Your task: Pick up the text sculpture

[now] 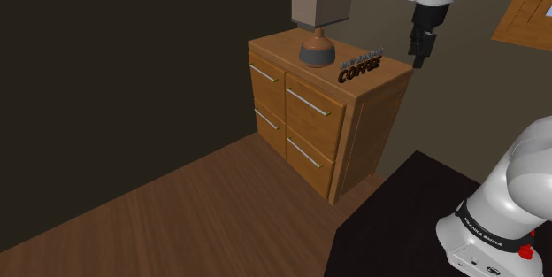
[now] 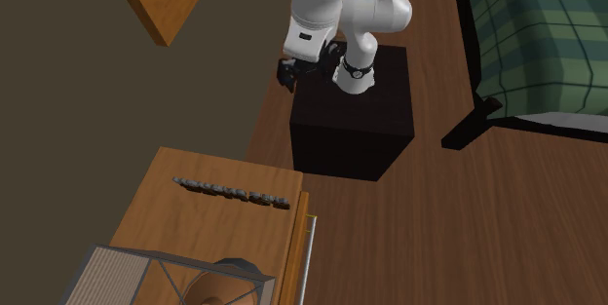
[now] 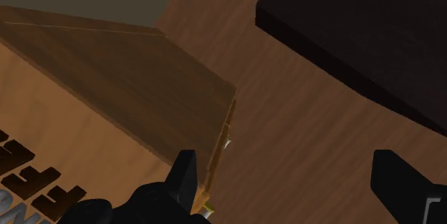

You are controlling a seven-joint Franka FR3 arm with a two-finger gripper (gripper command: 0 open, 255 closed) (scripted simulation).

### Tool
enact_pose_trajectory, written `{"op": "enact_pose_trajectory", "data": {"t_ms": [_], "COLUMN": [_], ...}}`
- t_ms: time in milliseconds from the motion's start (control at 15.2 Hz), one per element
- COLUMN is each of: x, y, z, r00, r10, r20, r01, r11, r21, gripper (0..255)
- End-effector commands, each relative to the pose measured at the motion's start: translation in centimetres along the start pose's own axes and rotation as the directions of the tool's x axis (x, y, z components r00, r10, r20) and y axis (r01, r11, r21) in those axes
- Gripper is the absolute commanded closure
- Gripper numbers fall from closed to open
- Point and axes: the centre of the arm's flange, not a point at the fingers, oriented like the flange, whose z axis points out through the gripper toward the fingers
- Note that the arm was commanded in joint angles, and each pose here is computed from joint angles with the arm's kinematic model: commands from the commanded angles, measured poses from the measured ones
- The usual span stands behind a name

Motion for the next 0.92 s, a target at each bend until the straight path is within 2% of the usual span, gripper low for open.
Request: {"op": "enact_pose_trajectory", "data": {"t_ms": [0, 198, 396, 594, 858], "x": [-0.1, 0.3, 1.2, 2.4, 4.5], "y": [2.4, 5.9, 9.4, 12.8, 17.1], "z": [0.8, 2.1, 3.4, 4.6, 6.2], "r00": [0.997, 0.983, 0.957, 0.920, 0.854], "r10": [-0.079, -0.186, -0.291, -0.392, -0.520], "r20": [0.000, -0.001, 0.000, 0.002, 0.006], "r01": [0.079, 0.186, 0.291, 0.392, 0.520], "r11": [0.997, 0.982, 0.956, 0.919, 0.853], "r21": [-0.009, -0.020, -0.030, -0.041, -0.054], "gripper": [0, 0, 0, 0, 0]}}
